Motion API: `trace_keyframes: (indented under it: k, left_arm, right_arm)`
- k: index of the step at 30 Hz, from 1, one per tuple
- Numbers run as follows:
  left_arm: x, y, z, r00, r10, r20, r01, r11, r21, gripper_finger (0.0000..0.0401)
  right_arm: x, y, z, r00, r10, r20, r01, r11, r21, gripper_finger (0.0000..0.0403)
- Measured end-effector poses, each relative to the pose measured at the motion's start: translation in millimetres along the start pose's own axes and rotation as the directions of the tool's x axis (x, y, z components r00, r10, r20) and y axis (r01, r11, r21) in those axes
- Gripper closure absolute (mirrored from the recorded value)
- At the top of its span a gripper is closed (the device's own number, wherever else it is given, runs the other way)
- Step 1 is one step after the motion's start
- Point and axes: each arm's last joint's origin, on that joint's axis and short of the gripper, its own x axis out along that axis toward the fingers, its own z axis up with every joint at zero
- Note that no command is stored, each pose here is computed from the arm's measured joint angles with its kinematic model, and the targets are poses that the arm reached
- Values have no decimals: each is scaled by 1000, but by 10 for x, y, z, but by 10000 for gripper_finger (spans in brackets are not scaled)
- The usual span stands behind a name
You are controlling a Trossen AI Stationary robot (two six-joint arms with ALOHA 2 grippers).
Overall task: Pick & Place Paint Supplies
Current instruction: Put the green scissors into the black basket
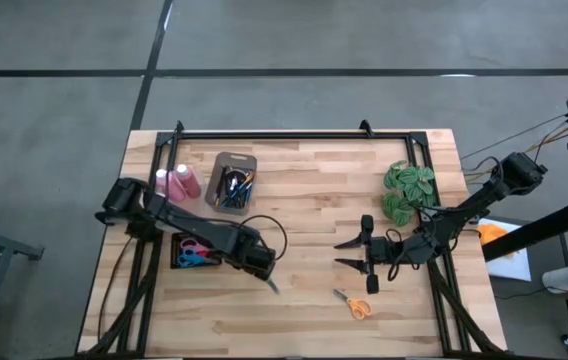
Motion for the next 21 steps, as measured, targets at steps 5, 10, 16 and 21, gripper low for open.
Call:
trace_keyframes:
  k: [5, 10, 16, 21]
  left_arm:
    - [40, -21, 11, 1000, -11, 5, 11, 1000, -1, 282]
    - [62, -22, 12, 1000, -25, 7, 25, 1000, -2, 282]
    - [62, -22, 19, 999, -22, 34, 22, 1000, -2, 282]
    - [100, -6, 18, 999, -29, 38, 29, 1000, -4, 282]
  right_arm:
    - [0, 0, 0, 1000, 0, 0, 0, 1000, -2, 261]
    - [0, 0, 0, 1000, 0, 0, 0, 1000, 0, 261]
    - [0, 0, 0, 1000, 0, 0, 0, 1000, 1, 261]
    - [0, 0, 0, 1000, 0, 0, 0, 1000, -4, 261]
